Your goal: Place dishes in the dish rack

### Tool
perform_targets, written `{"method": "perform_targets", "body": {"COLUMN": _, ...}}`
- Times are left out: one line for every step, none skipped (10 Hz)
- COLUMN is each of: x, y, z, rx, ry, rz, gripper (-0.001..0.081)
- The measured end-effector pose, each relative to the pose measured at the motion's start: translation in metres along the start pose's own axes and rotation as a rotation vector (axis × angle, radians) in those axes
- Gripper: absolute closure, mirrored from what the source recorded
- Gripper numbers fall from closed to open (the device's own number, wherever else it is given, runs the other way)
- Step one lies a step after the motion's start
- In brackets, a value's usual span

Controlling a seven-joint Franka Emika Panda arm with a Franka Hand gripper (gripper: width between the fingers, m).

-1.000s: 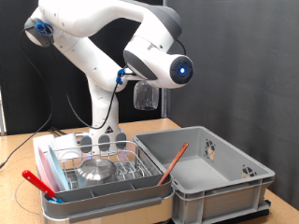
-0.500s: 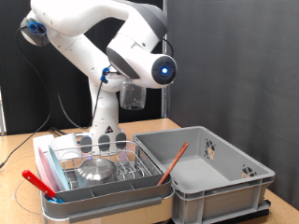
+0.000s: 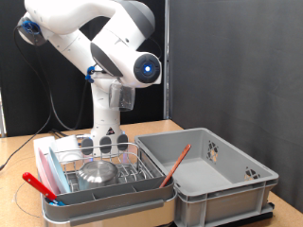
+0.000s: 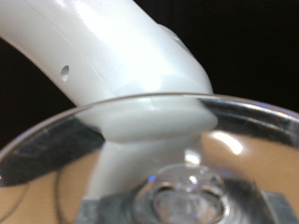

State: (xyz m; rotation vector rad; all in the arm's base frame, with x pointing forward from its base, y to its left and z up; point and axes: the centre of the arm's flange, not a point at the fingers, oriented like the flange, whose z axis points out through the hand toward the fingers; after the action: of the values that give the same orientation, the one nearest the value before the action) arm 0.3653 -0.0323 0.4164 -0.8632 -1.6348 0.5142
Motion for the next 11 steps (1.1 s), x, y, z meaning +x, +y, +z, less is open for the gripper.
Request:
{"method": "perform_targets", "body": {"x": -0.005, "y": -0.004, "z": 0.0, "rx": -0.011, "ry": -0.014, "rz": 0.008, "gripper": 0.0699}}
{"method": "perform_targets", "body": {"x": -0.009, "y": -0.008, "z": 0.001, "rx": -0.016, "ry": -0.032, "rz": 0.008, "gripper": 0.0699}}
{"method": "perform_targets", "body": {"x": -0.011, "y": -0.011, "z": 0.002, "rx": -0.008, "ry": -0.04, "rz": 0.0, "gripper": 0.0699}}
{"method": "perform_targets", "body": {"x": -0.014, "y": -0.013, "z": 0.005, "rx": 0.009, "ry": -0.048, "rz": -0.009, "gripper": 0.0699}}
{"method": "perform_targets", "body": {"x": -0.015, "y": -0.014, "z": 0.008, "rx": 0.019, "ry": -0.054, "rz": -0.019, "gripper": 0.0699}}
{"method": "perform_targets", "body": {"x": -0.016, "y": -0.016, "z": 0.011, "rx": 0.027, "ry": -0.055, "rz": -0.025, "gripper": 0.0699}}
{"method": "perform_targets", "body": {"x": -0.017, "y": -0.017, "z": 0.015, "rx": 0.03, "ry": -0.055, "rz": -0.023, "gripper": 0.0699}}
{"method": "perform_targets", "body": {"x": -0.019, "y": -0.018, "z": 0.018, "rx": 0.031, "ry": -0.053, "rz": -0.019, "gripper": 0.0699}}
{"method": "perform_targets", "body": {"x": -0.021, "y": -0.019, "z": 0.021, "rx": 0.033, "ry": -0.05, "rz": -0.013, "gripper": 0.0699}}
{"method": "perform_targets", "body": {"x": -0.024, "y": -0.019, "z": 0.024, "rx": 0.034, "ry": -0.044, "rz": -0.006, "gripper": 0.0699}}
{"method": "perform_targets", "body": {"x": -0.026, "y": -0.019, "z": 0.026, "rx": 0.033, "ry": -0.04, "rz": -0.002, "gripper": 0.0699}}
